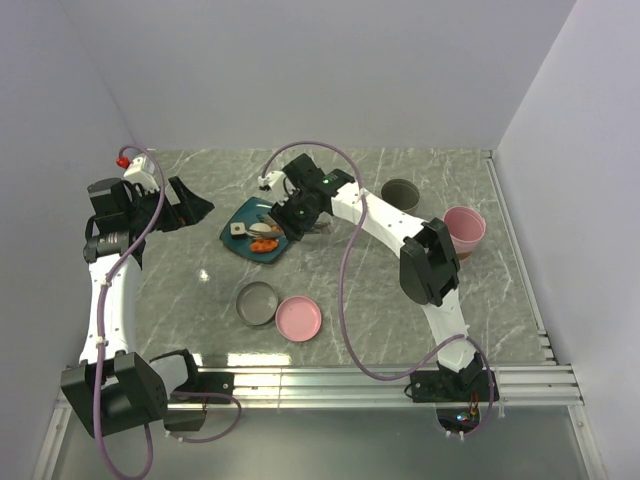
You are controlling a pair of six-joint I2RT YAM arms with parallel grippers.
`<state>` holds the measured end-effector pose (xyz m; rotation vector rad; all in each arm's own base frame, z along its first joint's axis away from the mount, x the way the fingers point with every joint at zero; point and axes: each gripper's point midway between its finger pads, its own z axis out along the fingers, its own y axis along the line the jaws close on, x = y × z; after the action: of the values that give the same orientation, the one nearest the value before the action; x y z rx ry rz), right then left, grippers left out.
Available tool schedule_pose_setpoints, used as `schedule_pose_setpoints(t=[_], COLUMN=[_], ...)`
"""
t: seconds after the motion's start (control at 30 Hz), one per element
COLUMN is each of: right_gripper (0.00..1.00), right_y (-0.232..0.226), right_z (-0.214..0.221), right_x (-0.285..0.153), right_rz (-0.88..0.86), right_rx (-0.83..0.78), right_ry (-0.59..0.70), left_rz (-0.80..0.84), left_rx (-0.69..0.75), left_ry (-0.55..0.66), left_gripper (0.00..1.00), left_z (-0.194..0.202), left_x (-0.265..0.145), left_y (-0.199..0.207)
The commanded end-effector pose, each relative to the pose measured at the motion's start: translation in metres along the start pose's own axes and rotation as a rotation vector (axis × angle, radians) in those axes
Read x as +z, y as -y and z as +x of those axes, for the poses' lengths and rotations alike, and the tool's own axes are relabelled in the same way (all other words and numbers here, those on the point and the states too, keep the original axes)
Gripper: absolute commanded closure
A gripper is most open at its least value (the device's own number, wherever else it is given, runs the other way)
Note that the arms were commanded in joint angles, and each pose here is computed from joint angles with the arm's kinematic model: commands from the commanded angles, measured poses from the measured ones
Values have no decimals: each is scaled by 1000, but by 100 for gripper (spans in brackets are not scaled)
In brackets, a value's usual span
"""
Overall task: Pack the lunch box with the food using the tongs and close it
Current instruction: Pick up the fake food from the plate.
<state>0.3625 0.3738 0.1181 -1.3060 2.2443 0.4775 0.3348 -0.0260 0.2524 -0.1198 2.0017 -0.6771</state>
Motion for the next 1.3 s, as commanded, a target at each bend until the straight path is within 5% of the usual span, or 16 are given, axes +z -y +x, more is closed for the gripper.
schedule_pose_setpoints(t=[0.0,0.63,0.97,1.27], right_gripper=[41,53,57,57], right_y=[5,1,10,45], right_z=[-3,-30,-38,34], right_x=[12,-44,-151,-260], right_rz=[11,-2,-4,122], right_rx=[-11,6,56,174], right_ry=[10,108,242,315], left_rz=[13,19,28,46], left_rx=[24,12,18,45], left_ry=[38,25,27,48], left_gripper=[3,4,5,7], left_z=[-10,-9,-10,-11], left_x=[-4,2,2,1], left_y=[5,2,4,7])
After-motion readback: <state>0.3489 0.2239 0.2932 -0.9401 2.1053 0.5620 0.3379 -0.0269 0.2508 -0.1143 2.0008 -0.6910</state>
